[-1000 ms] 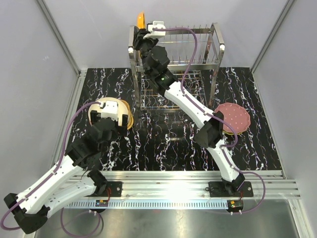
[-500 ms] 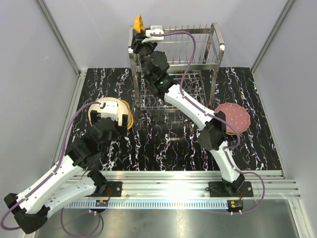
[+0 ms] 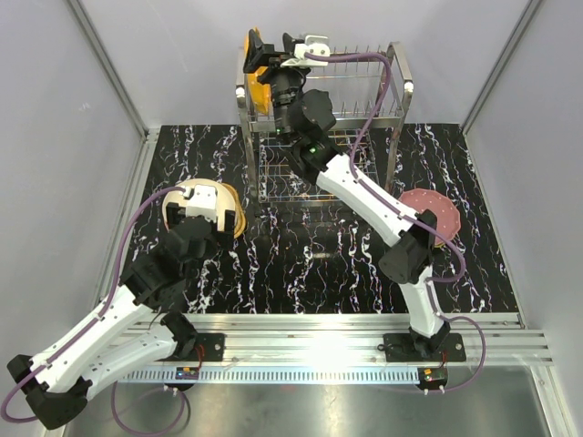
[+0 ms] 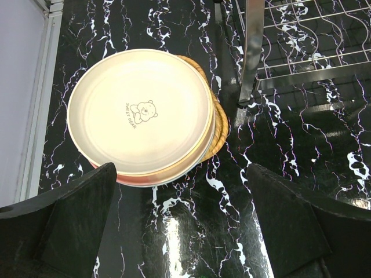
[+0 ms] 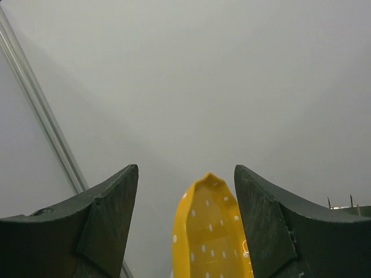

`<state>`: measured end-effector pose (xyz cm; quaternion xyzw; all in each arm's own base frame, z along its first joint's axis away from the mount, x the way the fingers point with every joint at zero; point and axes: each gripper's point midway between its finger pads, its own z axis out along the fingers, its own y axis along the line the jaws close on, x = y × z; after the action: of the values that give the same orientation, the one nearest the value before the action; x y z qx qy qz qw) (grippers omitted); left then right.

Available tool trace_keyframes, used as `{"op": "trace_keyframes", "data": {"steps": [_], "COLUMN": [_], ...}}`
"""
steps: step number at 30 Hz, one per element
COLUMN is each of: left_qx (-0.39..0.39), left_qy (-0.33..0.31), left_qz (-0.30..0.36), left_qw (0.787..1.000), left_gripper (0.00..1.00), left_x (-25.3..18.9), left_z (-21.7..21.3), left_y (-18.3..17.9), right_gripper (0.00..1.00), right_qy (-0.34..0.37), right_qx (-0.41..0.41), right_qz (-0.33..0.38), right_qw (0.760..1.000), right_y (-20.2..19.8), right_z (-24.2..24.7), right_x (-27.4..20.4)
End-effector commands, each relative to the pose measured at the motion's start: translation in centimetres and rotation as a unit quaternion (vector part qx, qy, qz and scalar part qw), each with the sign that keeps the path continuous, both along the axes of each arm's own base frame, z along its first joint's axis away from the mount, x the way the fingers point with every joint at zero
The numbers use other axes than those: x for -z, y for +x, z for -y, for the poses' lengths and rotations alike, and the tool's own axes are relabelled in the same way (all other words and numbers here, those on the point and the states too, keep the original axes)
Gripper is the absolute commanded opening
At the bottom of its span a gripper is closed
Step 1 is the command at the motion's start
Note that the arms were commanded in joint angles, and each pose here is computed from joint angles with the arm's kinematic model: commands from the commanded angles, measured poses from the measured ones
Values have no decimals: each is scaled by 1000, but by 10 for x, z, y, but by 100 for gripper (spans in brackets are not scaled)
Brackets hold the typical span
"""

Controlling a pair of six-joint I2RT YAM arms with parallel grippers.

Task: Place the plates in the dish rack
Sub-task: Insert the plate into the dish rack, then grab a plate with the right arm

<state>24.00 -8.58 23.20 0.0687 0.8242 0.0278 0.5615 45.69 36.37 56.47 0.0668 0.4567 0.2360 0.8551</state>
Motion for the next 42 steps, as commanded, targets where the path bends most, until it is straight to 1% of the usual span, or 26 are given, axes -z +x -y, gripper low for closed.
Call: {"op": "trace_keyframes", "data": {"steps": [1,3,4,5,11,13,14,15,16,17,20,21,24,25,27,28,29,30,31,32,33,34,36,37,39,42], "left_qx": [-9,-11,-13,-15,-24,-26,-31,-34,-36,-40,-45,-46,-47,-44,-38,-26,-23,-18,-19,-22,-29,-36,-35,-36,-39,-40], "left_qy": [-12,-13,-11,-11,-7,-5,-5,-4,-2,-3,-2,-1,0,0,-1,-4,-5,-6,-5,-3,-5,-2,-2,-2,0,0], "left_qz": [21,23,24,24,29,29,31,33,33,36,40,39,39,38,36,32,34,35,35,35,34,33,34,34,33,33], "left_qw": [1000,1000,1000,1000,999,999,999,999,999,999,998,998,998,998,999,999,999,999,999,999,999,999,999,999,999,999], "left_gripper": [99,99,99,99,99,99,99,99,99,99,99,99,99,99,95,82,74,73,84,92,99,99,99,99,99,99], "left_x": [-10,-12,-12,-12,-14,-14,-15,-16,-15,-17,-20,-20,-21,-21,-22,-21,-23,-24,-23,-23,-23,-23,-24,-24,-23,-23], "left_z": [0,-1,-2,-2,-6,-7,-9,-11,-11,-13,-15,-16,-16,-16,-15,-11,-11,-10,-10,-12,-13,-16,-16,-16,-18,-18], "left_y": [5,5,5,5,5,5,5,5,5,5,5,5,5,5,4,3,2,2,2,2,2,2,1,1,1,2], "right_gripper": [75,75,75,75,76,76,76,76,76,76,74,72,66,62,59,58,58,58,58,57,57,51,45,45,48,50], "right_qy": [29,23,11,15,-13,-35,-26,-32,-53,-41,-51,-53,-72,-70,-75,-68,-62,-61,-50,-29,-33,-7,-12,-8,-16,-12], "right_qx": [2,-7,-12,-10,-9,-16,-16,-18,-17,-14,-6,-5,23,46,65,87,98,126,134,139,150,166,183,193,207,242], "right_qz": [21,28,25,33,40,28,35,29,7,15,-25,-41,-111,-135,-159,-178,-190,-211,-226,-238,-257,-274,-302,-321,-346,-399], "right_qw": [999,999,1000,999,999,999,999,999,998,999,998,998,991,987,982,978,975,967,963,961,954,947,936,927,915,884], "right_y": [-22,-31,-31,-40,-64,-68,-82,-87,-84,-103,-128,-134,-150,-158,-166,-173,-177,-180,-186,-188,-191,-194,-196,-195,-191,-179], "right_z": [22,26,23,33,55,55,71,76,75,97,133,142,179,200,218,236,245,259,269,275,281,291,299,303,307,325], "right_x": [-30,-38,-31,-42,-56,-43,-55,-52,-27,-40,-15,-5,50,78,107,133,146,165,189,202,220,244,275,298,324,362]}}
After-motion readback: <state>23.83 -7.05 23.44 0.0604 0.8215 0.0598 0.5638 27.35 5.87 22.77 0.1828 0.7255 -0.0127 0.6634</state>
